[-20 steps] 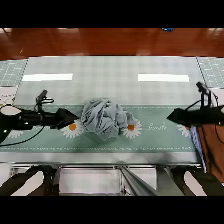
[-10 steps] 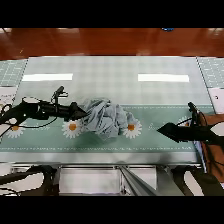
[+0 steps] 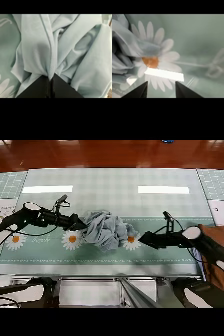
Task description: Fold the shirts.
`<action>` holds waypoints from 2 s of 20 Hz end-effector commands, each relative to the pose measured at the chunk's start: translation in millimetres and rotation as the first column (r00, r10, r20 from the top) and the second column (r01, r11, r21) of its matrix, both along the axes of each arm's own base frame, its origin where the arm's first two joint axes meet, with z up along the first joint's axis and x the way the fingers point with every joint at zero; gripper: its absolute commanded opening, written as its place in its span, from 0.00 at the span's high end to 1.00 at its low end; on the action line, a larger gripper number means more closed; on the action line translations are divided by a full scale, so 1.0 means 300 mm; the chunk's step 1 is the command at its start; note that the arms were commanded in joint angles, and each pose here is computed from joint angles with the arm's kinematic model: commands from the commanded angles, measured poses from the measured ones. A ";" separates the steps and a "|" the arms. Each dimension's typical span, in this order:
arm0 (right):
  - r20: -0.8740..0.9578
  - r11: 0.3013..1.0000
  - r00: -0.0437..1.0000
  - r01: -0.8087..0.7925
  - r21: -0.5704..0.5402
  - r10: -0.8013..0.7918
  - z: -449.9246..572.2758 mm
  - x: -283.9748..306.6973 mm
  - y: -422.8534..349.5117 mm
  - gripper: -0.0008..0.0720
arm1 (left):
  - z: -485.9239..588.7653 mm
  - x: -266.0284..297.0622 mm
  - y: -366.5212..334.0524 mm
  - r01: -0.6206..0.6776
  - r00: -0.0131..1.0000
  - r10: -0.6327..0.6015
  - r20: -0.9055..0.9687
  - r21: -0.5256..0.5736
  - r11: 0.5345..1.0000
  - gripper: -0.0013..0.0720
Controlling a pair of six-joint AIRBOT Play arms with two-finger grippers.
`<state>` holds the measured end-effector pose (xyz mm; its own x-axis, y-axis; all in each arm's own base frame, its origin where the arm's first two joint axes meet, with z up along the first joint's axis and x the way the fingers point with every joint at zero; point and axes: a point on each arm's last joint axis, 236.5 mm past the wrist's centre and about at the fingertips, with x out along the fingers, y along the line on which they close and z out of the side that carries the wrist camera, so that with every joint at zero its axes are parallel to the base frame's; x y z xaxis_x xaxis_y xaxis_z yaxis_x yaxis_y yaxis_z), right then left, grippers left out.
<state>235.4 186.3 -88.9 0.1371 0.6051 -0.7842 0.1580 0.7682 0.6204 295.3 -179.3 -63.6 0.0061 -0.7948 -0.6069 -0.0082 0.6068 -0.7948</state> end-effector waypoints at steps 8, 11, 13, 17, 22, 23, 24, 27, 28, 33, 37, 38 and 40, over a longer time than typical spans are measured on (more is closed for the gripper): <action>0.032 0.991 0.991 -0.131 -0.018 0.131 -0.054 0.218 0.182 0.45 | 0.001 -0.005 0.001 0.011 1.000 -0.011 -0.002 0.000 1.000 0.96; 0.054 0.987 0.986 -0.152 -0.055 0.155 -0.049 0.238 0.167 0.45 | 0.001 -0.004 0.002 0.010 1.000 -0.010 -0.002 0.001 1.000 0.96; 0.064 0.986 0.986 -0.148 -0.083 0.153 -0.059 0.249 0.150 0.45 | 0.000 -0.004 0.002 0.010 1.000 -0.010 -0.002 0.001 1.000 0.96; 0.128 0.995 0.990 -0.049 -0.083 0.059 -0.048 0.332 0.143 0.45 | -0.007 0.012 0.008 -0.006 1.000 0.006 0.010 0.014 1.000 0.96; 0.156 0.995 0.984 -0.075 -0.065 0.085 -0.045 0.366 0.170 0.94 | -0.007 0.015 0.009 -0.012 1.000 0.012 0.009 0.014 1.000 0.96; 0.167 0.993 0.980 -0.097 -0.062 0.106 -0.027 0.372 0.178 0.94 | 0.002 0.022 0.015 -0.016 1.000 0.015 0.009 0.012 1.000 0.96; 0.173 0.991 0.977 -0.119 -0.057 0.127 0.002 0.381 0.177 0.94 | 0.033 0.039 0.024 -0.013 1.000 0.013 0.022 -0.002 1.000 0.96; 0.293 0.987 0.944 -0.126 -0.097 0.150 0.221 0.495 0.081 0.94 | 0.235 0.161 0.104 -0.045 0.985 0.049 0.164 -0.030 0.999 0.96; 0.361 0.988 0.923 -0.099 -0.115 0.134 0.335 0.550 0.027 0.94 | 0.344 0.223 0.154 -0.075 0.961 0.078 0.266 -0.022 0.997 0.96; 0.693 0.992 0.718 0.028 -0.125 0.067 1.049 0.712 -0.182 0.94 | 1.048 0.444 0.339 -0.314 0.680 0.348 0.645 -0.173 0.934 0.96; 0.890 0.979 0.445 0.119 -0.168 0.098 1.572 0.557 -0.252 0.94 | 1.469 0.280 0.301 -0.231 0.491 0.226 0.842 -0.124 0.965 0.96; 0.924 0.978 0.370 0.136 -0.161 0.100 1.682 0.485 -0.255 0.94 | 1.527 0.216 0.279 -0.209 0.466 0.185 0.865 -0.096 0.973 0.96; 0.962 0.971 0.247 0.175 -0.161 0.115 1.839 0.333 -0.272 0.94 | 1.582 0.086 0.231 -0.163 0.440 0.091 0.894 -0.020 0.986 0.96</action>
<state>396.4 117.5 386.2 0.8276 0.4831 -0.2859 -0.4085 0.8676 0.2836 372.2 -95.6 369.1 0.6713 -0.7015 -0.2393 0.5384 0.6834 -0.4931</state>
